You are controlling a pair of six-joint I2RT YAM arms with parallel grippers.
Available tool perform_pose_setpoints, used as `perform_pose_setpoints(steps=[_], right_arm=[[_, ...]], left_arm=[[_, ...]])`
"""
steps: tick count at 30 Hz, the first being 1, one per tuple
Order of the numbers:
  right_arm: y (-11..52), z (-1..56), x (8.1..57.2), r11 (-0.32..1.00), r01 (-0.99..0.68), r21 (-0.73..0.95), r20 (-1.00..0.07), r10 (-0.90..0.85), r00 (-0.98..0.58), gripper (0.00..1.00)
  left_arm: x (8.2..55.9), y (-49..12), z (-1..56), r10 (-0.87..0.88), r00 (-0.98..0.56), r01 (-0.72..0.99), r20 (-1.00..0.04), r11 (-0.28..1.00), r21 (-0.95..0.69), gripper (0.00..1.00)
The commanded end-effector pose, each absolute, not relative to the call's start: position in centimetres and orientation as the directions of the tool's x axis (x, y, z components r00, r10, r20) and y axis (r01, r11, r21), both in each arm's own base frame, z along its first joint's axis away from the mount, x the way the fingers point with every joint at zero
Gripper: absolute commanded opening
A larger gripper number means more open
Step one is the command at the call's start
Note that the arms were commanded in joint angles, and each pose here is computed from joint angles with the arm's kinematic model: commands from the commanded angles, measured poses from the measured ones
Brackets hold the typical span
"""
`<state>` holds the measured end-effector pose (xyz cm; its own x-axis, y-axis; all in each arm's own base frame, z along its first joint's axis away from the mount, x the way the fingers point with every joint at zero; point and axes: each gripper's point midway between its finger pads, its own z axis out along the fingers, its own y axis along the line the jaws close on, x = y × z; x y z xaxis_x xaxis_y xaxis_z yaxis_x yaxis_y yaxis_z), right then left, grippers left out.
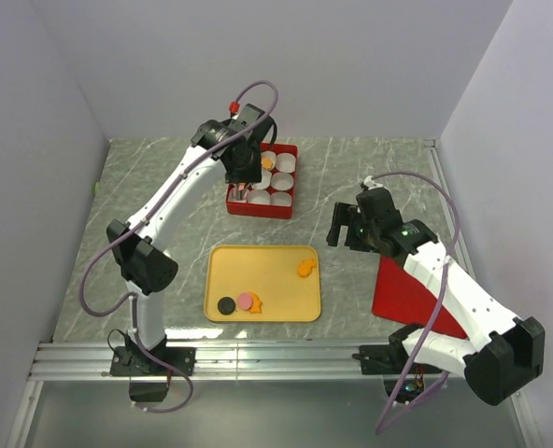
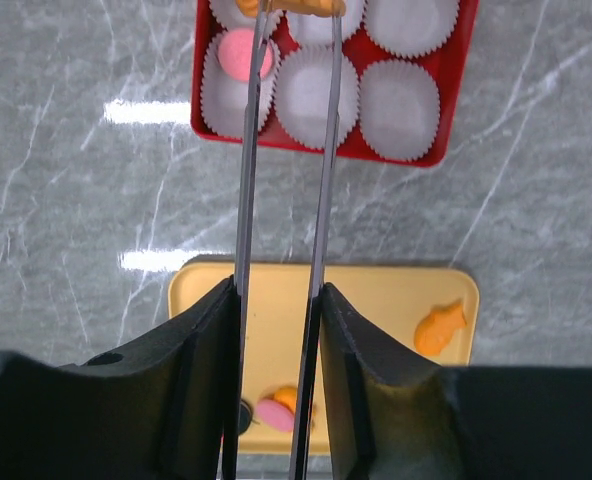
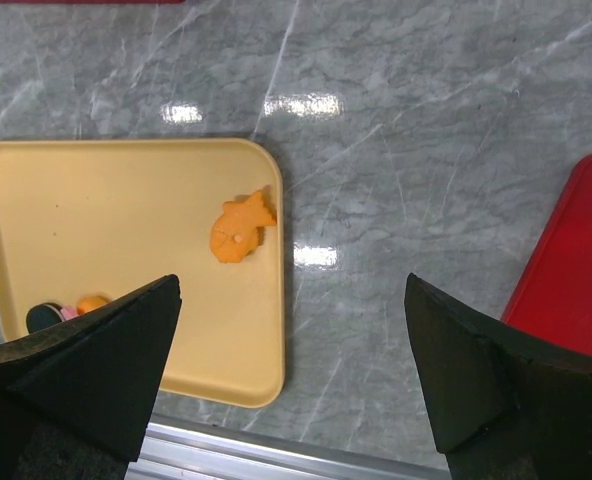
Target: Pack the cookies
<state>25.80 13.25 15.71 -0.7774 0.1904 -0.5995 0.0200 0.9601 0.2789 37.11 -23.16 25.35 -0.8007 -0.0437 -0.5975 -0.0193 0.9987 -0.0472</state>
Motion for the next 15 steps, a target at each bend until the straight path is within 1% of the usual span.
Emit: perform_pose_setpoints(steps=[1, 9, 15], right_arm=[[13.3, 17.8, 27.7, 0.963, -0.001, 0.27, -0.658, 0.183, -0.731, 1.0], [13.8, 17.7, 28.5, 0.967, -0.03, 0.255, -0.652, 0.149, -0.744, 1.0], [13.9, 17.4, 28.9, 0.967, -0.031, 0.252, -0.646, 0.144, -0.75, 1.0]], left_arm=[[39.3, -23.8, 27.4, -0.071, -0.746, -0.002, -0.662, 0.995, -0.104, 0.41], [42.1, -25.2, 25.3, -0.116, -0.735, -0.014, -0.668, 0.988, -0.156, 0.41], [42.7, -25.1, 22.3, -0.109, -0.743, -0.037, -0.66, 0.992, -0.122, 0.42]])
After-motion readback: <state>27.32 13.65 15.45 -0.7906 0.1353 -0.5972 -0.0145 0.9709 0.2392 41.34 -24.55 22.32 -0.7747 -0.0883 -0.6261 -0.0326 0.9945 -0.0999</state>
